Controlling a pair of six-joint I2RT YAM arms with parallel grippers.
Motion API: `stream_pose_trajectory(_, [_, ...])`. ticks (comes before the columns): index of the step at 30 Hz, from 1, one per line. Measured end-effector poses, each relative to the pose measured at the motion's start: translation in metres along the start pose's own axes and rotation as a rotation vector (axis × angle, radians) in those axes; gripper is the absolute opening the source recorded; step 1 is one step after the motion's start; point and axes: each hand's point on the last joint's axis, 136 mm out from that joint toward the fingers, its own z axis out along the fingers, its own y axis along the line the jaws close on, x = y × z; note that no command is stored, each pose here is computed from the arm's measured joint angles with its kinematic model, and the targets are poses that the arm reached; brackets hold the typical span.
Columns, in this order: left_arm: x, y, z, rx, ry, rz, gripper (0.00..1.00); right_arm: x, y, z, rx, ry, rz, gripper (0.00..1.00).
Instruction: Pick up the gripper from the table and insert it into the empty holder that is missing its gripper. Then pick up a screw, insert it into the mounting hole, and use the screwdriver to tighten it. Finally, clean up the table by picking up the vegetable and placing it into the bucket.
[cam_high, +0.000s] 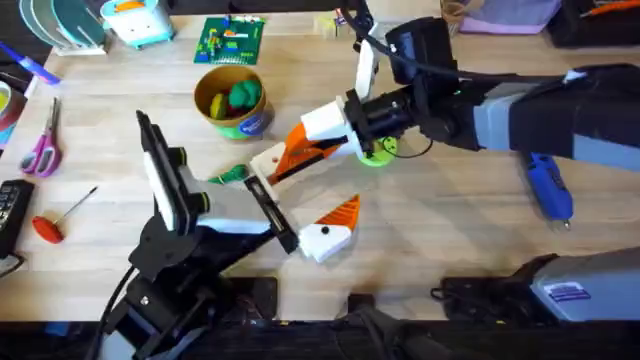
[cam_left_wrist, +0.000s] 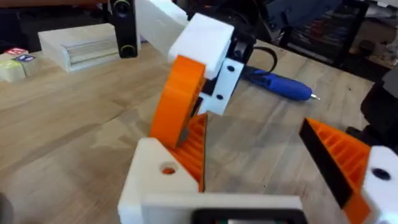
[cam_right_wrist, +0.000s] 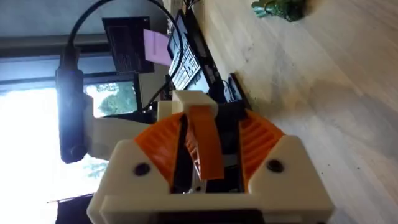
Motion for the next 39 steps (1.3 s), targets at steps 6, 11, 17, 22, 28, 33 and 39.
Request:
stream_pose_trajectory(6, [0.000, -0.003, 0.000, 0.019, 0.002, 0.005, 0.993, 0.002, -0.001, -0.003, -0.011, 0.010, 0.004, 0.511])
stream_pose_trajectory(11, [0.002, -0.014, 0.000, 0.079, 0.011, 0.007, 0.993, 0.004, 0.003, -0.005, -0.037, 0.027, -0.001, 0.542])
stream_pose_trajectory(17, [0.004, -0.029, -0.002, 0.161, 0.024, 0.008, 0.993, 0.006, 0.008, -0.011, -0.071, 0.049, 0.004, 0.596])
stream_pose_trajectory(22, [0.005, -0.032, -0.002, 0.178, 0.027, 0.008, 0.993, 0.004, 0.008, -0.016, -0.081, 0.044, 0.007, 0.673])
stream_pose_trajectory(28, [0.005, -0.031, -0.002, 0.173, 0.026, 0.008, 0.993, -0.001, 0.007, -0.024, -0.087, 0.028, 0.012, 0.749])
stream_pose_trajectory(33, [0.004, -0.026, -0.001, 0.142, 0.021, 0.008, 0.993, -0.011, 0.003, -0.039, -0.089, -0.013, 0.022, 0.755])
stream_pose_trajectory(39, [0.002, -0.011, 0.000, 0.057, 0.008, 0.008, 0.993, -0.014, 0.002, -0.045, -0.097, -0.021, 0.027, 0.763])
